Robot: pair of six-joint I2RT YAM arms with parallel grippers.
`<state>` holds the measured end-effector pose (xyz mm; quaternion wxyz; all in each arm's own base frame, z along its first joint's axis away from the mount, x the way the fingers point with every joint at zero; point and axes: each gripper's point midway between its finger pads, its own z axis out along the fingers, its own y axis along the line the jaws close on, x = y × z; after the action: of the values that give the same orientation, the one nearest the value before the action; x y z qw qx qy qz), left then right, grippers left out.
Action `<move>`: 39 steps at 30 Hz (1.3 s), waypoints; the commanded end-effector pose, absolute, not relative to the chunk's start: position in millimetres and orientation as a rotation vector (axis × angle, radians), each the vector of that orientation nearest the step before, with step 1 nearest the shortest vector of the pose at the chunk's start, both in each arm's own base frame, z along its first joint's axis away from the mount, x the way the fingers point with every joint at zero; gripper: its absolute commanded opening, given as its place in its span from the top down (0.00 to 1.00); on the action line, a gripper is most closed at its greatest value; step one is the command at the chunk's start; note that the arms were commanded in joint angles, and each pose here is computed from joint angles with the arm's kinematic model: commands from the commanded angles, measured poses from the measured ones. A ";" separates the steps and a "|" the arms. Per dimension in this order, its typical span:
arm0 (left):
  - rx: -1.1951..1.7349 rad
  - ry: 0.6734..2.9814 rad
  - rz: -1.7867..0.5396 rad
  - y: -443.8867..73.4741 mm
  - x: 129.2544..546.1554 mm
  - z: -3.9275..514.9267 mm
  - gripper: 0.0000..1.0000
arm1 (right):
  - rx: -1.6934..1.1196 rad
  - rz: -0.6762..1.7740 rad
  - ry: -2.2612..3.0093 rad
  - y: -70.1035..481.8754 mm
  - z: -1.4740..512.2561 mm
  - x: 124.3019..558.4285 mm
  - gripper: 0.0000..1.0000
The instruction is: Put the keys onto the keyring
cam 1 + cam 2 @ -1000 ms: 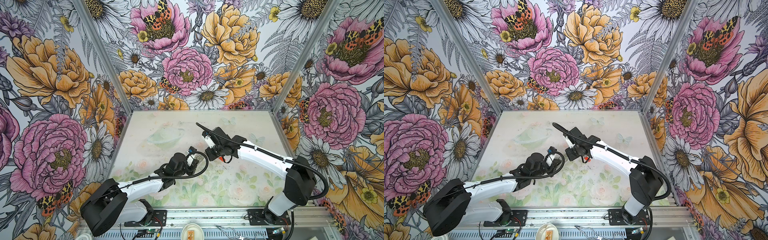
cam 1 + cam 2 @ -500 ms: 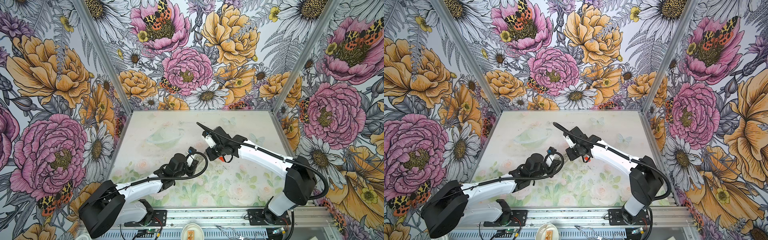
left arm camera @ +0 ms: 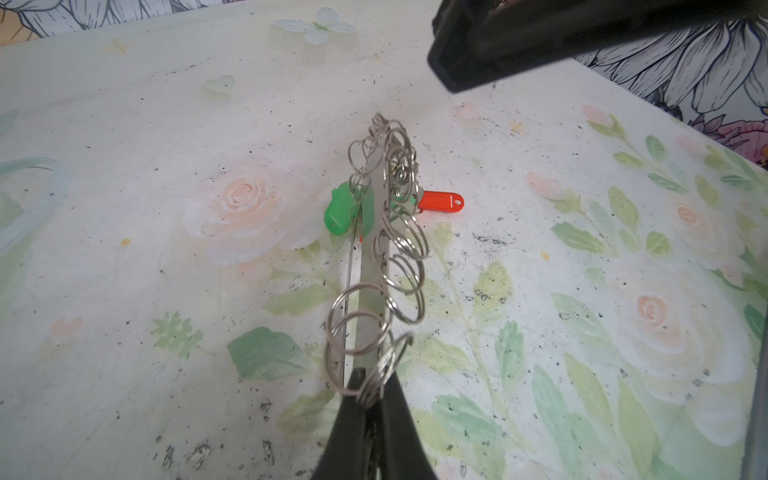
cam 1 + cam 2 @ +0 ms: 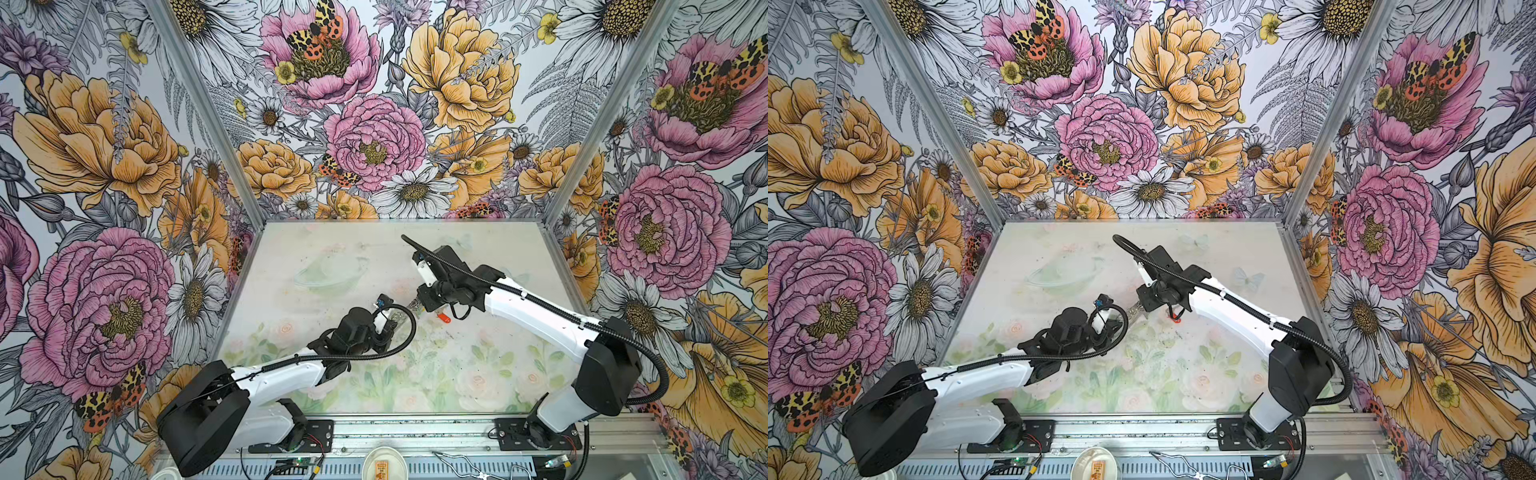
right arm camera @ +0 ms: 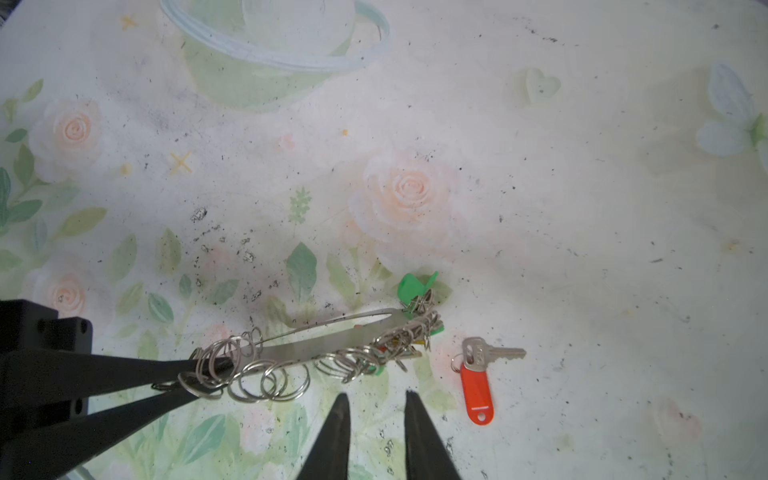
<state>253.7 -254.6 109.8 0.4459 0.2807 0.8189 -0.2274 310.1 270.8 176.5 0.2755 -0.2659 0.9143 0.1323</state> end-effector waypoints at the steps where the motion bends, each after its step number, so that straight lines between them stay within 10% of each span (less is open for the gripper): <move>1: 0.675 2.033 -0.523 -250.2 257.0 106.6 1.00 | -0.687 0.376 2.381 269.9 202.2 313.6 0.72; 20: 0.650 2.007 -0.568 -249.4 255.1 117.6 1.00 | -0.802 0.537 2.324 287.2 165.3 293.0 0.68; 29: 0.437 2.025 -0.671 -246.2 271.7 134.2 1.00 | -0.314 0.518 2.332 265.0 160.7 316.0 0.70; 39: 0.233 1.965 -0.766 -246.5 278.1 154.1 1.00 | 0.163 1.190 2.078 295.3 189.3 318.8 0.71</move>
<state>268.5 -241.4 117.7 0.4392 0.1412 0.8437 -0.2745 309.3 272.4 147.1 0.3484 -0.0016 0.8752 0.3356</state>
